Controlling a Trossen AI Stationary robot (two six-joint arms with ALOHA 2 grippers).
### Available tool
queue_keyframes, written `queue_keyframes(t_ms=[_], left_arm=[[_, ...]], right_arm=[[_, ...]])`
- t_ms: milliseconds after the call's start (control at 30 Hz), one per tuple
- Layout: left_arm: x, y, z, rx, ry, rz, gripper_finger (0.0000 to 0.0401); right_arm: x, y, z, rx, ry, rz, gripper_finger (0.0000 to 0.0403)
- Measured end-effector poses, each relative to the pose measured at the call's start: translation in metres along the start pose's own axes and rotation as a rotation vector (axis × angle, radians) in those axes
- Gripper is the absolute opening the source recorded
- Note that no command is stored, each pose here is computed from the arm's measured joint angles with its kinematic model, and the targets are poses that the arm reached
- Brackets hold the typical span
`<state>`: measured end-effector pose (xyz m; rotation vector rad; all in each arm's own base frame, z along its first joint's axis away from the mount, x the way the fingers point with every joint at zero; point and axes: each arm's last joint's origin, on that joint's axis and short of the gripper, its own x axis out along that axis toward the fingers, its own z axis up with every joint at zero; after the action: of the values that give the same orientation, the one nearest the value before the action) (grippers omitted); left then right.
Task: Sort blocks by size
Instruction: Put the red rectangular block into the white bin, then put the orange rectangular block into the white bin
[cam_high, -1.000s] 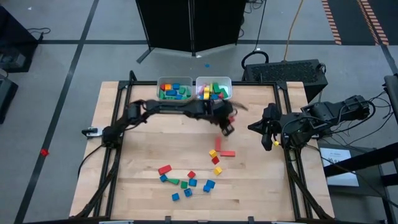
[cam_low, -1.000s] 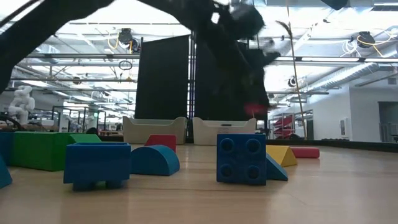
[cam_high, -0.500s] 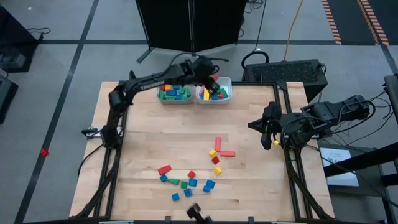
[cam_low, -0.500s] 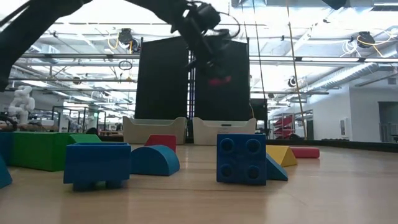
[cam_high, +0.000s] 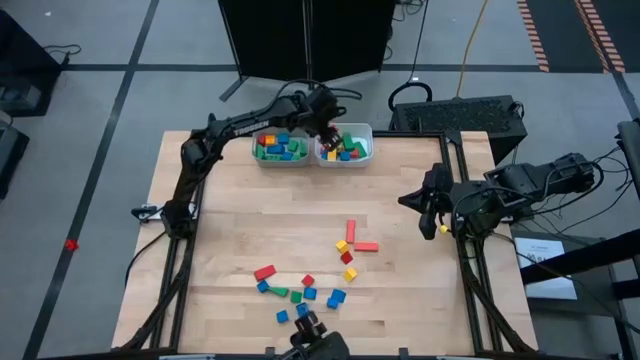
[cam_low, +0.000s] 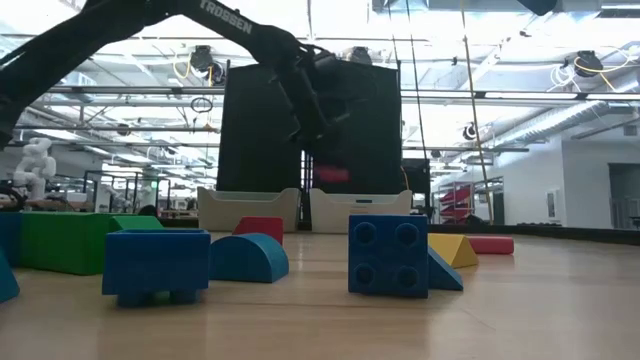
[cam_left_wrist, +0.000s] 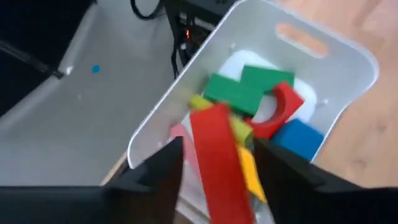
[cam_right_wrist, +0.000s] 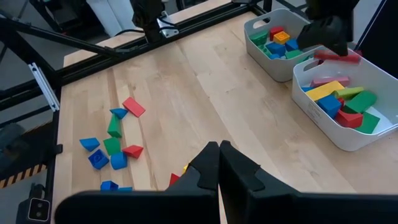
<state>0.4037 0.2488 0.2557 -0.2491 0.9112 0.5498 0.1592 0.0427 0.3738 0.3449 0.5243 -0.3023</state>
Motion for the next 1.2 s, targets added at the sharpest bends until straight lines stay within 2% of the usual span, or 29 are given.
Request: queue_keyframes(t_ms=[133, 267, 333, 433, 567, 633, 667, 733, 833, 1067, 1200], left_arm=[[0.000, -0.003, 0.002, -0.003, -0.023, -0.064, 0.0256], [-0.001, -0.015, 0.002, 0.042, -0.020, -0.238, 0.0271], [-0.005, -0.027, -0.002, 0.135, 0.001, -0.378, 0.0269], [-0.012, -0.058, -0.012, 0.336, 0.046, -0.544, 0.0262], [-0.018, -0.098, -0.029, 0.517, 0.121, -0.628, 0.0258], [-0.020, -0.120, -0.032, 0.538, 0.114, -0.590, 0.0258], [-0.020, -0.131, -0.033, 0.517, 0.106, -0.532, 0.0258], [-0.021, -0.151, -0.034, 0.394, 0.091, -0.360, 0.0258], [-0.025, -0.172, -0.034, 0.189, 0.032, -0.190, 0.0258], [-0.036, -0.210, -0.047, -0.003, -0.045, -0.070, 0.0258], [-0.025, -0.219, -0.066, -0.183, -0.020, -0.040, 0.0258]], right_arm=[[0.000, 0.000, 0.000, -0.001, -0.001, -0.001, 0.0000], [0.000, 0.000, 0.000, -0.003, 0.000, -0.001, 0.0000], [0.000, 0.000, 0.000, -0.004, 0.000, -0.001, 0.0000], [0.000, 0.000, 0.000, -0.006, 0.003, -0.003, 0.0000], [0.000, 0.000, 0.000, -0.006, 0.004, -0.003, 0.0000], [0.000, 0.000, 0.000, -0.006, 0.004, -0.003, 0.0000], [0.000, 0.000, 0.000, -0.004, 0.004, -0.003, 0.0000], [0.000, 0.000, 0.000, -0.003, 0.004, -0.003, 0.0000], [0.000, 0.000, 0.000, -0.001, 0.004, -0.003, 0.0000], [0.000, 0.000, -0.001, -0.001, 0.007, 0.001, 0.0000], [0.000, 0.000, -0.001, -0.020, 0.011, 0.000, 0.0000]])
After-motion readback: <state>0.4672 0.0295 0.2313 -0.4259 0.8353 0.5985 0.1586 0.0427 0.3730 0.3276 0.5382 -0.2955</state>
